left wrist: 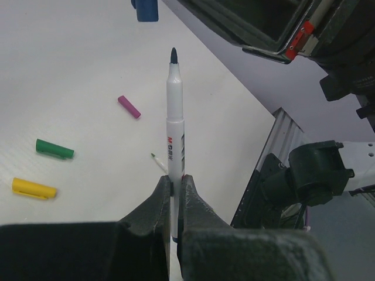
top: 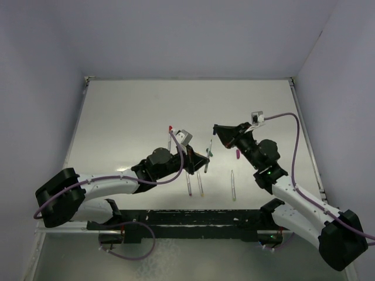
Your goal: Insert the pens into the pen caps
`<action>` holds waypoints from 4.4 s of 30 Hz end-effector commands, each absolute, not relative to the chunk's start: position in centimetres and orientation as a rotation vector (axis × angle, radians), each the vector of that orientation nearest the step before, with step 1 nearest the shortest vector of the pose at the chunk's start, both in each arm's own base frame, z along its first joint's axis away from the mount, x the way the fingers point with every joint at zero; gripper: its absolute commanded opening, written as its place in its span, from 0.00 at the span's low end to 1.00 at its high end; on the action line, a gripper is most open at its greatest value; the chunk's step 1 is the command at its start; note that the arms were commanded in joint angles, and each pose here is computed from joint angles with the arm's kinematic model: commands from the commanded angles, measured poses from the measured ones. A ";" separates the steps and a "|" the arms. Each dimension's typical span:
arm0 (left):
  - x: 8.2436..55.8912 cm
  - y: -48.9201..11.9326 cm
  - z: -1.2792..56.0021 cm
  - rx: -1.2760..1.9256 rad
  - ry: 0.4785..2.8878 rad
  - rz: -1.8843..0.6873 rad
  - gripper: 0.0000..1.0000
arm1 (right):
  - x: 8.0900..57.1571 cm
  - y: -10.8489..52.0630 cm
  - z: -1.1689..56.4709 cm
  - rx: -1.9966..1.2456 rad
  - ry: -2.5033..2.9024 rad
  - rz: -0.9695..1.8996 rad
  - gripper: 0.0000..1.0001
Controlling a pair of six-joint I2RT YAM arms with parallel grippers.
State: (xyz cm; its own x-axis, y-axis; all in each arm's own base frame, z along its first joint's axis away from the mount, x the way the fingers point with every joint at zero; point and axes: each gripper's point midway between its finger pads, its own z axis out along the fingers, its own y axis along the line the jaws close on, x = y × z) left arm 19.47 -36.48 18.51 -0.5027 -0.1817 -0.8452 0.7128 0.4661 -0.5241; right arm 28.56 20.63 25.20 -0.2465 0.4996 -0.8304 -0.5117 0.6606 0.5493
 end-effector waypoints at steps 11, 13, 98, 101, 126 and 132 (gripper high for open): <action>19.8 -36.7 20.6 0.395 1.698 -1.247 0.00 | 27.0 21.0 30.3 -0.006 1.351 1.109 0.00; 19.9 -36.8 20.8 0.394 1.693 -1.246 0.00 | 27.0 21.1 30.2 -0.010 1.357 1.112 0.00; 22.1 -37.3 24.6 0.376 1.585 -1.260 0.00 | 25.6 22.6 24.7 -0.061 1.515 1.180 0.00; 22.0 -37.7 24.7 0.389 1.583 -1.277 0.00 | 25.6 22.9 24.1 -0.071 1.534 1.188 0.00; 24.4 -35.0 28.4 0.318 1.440 -1.313 0.00 | 23.3 26.2 19.6 -0.298 1.753 1.277 0.00; 25.7 -33.0 29.8 0.261 1.395 -1.263 0.00 | 22.8 26.2 18.5 -0.313 1.794 1.240 0.00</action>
State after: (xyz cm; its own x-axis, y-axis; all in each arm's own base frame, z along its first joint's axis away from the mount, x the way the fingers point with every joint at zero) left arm 22.74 -35.28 18.82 -0.5477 -0.2105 -0.8098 0.6871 0.4390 -0.5789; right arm 26.50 24.48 23.29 -0.3907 0.4463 -0.8051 -0.6348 0.5027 0.5868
